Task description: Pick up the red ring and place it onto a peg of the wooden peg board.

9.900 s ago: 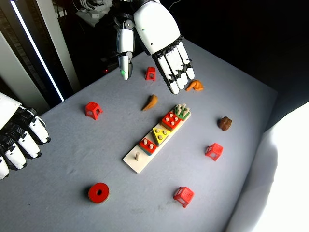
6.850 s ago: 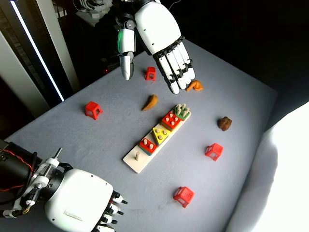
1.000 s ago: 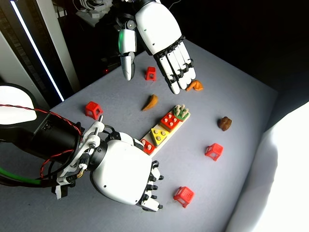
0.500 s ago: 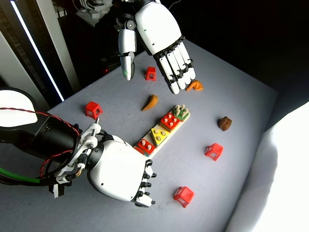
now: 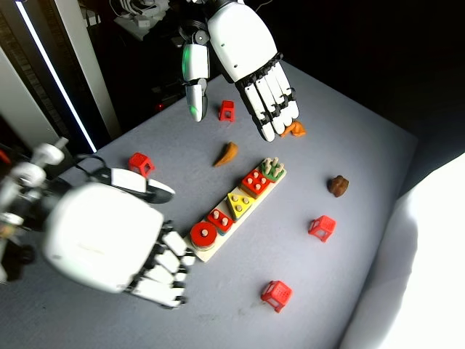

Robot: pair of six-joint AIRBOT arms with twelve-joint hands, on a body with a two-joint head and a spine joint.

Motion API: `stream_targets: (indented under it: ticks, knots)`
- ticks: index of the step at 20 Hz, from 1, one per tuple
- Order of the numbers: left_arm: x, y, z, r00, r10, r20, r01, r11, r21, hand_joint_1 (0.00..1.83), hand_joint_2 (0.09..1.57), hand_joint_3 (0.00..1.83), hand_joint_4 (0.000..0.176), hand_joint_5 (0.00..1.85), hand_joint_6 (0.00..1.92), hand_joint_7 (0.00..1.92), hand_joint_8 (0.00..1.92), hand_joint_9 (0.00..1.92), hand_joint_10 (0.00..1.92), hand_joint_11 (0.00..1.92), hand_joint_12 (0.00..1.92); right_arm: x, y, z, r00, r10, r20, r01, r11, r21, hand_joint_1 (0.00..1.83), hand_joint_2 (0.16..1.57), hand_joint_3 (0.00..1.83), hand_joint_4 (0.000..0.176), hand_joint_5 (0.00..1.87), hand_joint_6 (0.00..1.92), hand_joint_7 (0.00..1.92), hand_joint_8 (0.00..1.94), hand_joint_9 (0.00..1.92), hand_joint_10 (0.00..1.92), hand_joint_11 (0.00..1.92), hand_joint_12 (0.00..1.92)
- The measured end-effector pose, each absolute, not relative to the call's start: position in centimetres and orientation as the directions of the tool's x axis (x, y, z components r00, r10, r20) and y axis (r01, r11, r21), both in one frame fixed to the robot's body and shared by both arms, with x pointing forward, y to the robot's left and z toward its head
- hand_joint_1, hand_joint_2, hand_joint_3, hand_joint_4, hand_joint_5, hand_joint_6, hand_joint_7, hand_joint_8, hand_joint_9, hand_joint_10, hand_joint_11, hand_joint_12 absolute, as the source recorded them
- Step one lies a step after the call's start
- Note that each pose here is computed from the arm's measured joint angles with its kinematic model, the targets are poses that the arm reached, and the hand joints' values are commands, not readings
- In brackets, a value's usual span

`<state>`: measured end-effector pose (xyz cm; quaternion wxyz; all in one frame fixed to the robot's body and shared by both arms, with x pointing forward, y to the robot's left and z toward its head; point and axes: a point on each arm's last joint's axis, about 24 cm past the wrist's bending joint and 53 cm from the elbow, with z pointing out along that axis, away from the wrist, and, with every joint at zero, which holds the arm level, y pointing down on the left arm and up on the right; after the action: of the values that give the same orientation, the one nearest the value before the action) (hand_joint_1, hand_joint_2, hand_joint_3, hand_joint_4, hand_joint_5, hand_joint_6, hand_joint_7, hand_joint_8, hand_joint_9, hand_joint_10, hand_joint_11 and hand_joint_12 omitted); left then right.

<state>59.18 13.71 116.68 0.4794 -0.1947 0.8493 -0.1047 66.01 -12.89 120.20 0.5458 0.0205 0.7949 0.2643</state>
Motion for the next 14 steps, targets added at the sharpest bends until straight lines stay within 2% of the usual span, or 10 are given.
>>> stream_targets:
  ticks: [1,2,3,4,5,6,7,8,11,14]
  knots:
    - [59.2,13.7,116.7,-0.465,-0.43,-0.774,-0.229,0.903,-0.364,0.0,1.13,0.0,0.0,0.07,0.0,0.06,0.01,0.03,0.01,0.01,0.01,65.2,-13.4,120.4,-0.395,0.307,-0.866,-0.254,0.869,0.424,0.29,1.13,0.0,0.0,0.7,1.78,0.82,1.81,0.81,1.8,0.75,1.86]
    - [59.2,13.7,116.7,-0.465,-0.429,-0.775,-0.228,0.903,-0.363,0.0,1.14,0.0,0.0,0.08,0.01,0.07,0.01,0.04,0.01,0.01,0.01,64.5,-13.8,120.5,-0.392,0.3,-0.87,-0.252,0.874,0.415,0.28,1.1,0.0,0.0,0.89,1.89,1.01,1.92,1.08,1.9,1.22,1.91]
    - [59.2,13.7,116.7,-0.465,-0.428,-0.775,-0.227,0.904,-0.363,0.0,1.14,0.0,0.0,0.07,0.0,0.07,0.01,0.04,0.01,0.01,0.01,64.0,-14.3,120.7,-0.387,0.297,-0.873,-0.247,0.879,0.408,0.24,1.08,0.0,0.0,1.46,1.92,1.54,1.94,1.62,1.92,1.78,1.92]
    - [59.2,13.7,116.7,-0.465,-0.428,-0.775,-0.227,0.904,-0.363,0.0,1.13,0.0,0.0,0.07,0.01,0.07,0.01,0.04,0.01,0.01,0.01,63.7,-14.8,120.8,-0.384,0.298,-0.874,-0.242,0.881,0.407,0.26,1.1,0.0,0.0,1.63,1.92,1.72,1.94,1.8,1.92,1.89,1.92]
    - [59.2,13.7,116.7,-0.465,-0.428,-0.775,-0.228,0.904,-0.363,0.0,1.14,0.0,0.0,0.09,0.01,0.09,0.01,0.05,0.01,0.02,0.01,63.3,-15.9,121.0,-0.376,0.304,-0.875,-0.223,0.887,0.404,0.9,1.39,0.04,0.051,1.61,1.92,1.77,1.94,1.83,1.92,1.92,1.92]
    - [59.2,13.7,116.7,-0.465,-0.428,-0.775,-0.228,0.904,-0.362,0.0,1.14,0.0,0.0,0.09,0.01,0.09,0.01,0.05,0.01,0.02,0.01,63.1,-16.4,121.1,-0.374,0.31,-0.874,-0.213,0.889,0.406,0.9,1.39,0.04,0.051,1.61,1.92,1.77,1.94,1.83,1.92,1.92,1.92]
    - [59.2,13.7,116.7,-0.465,-0.428,-0.775,-0.228,0.904,-0.362,0.0,1.13,0.0,0.0,0.08,0.0,0.07,0.0,0.03,0.0,0.0,0.01,62.9,-17.2,121.3,-0.366,0.31,-0.878,-0.202,0.894,0.4,1.01,1.43,0.04,0.052,1.6,1.92,1.78,1.94,1.85,1.92,1.92,1.92]
    - [59.2,13.7,116.7,-0.465,-0.428,-0.775,-0.228,0.904,-0.363,0.0,1.13,0.0,0.0,0.06,0.0,0.05,0.0,0.02,0.0,0.0,0.0,62.6,-17.9,121.5,-0.356,0.307,-0.883,-0.193,0.9,0.391,1.04,1.44,0.03,0.051,1.56,1.92,1.75,1.94,1.83,1.92,1.92,1.92]
    - [59.2,13.7,116.7,-0.465,-0.428,-0.775,-0.227,0.904,-0.363,0.0,1.13,0.0,0.0,0.06,0.0,0.06,0.0,0.04,0.01,0.03,0.02,62.1,-20.0,122.5,-0.329,0.326,-0.886,-0.163,0.905,0.393,1.03,1.42,0.01,0.039,1.56,1.92,1.73,1.94,1.81,1.92,1.92,1.92]
    - [59.2,13.7,116.7,-0.466,-0.429,-0.774,-0.229,0.903,-0.363,0.0,1.14,0.0,0.0,0.05,0.0,0.03,0.0,0.03,0.0,0.04,0.02,62.2,-20.9,122.6,-0.314,0.319,-0.894,-0.142,0.915,0.377,1.0,1.42,0.01,0.04,1.59,1.92,1.73,1.94,1.8,1.92,1.92,1.92]
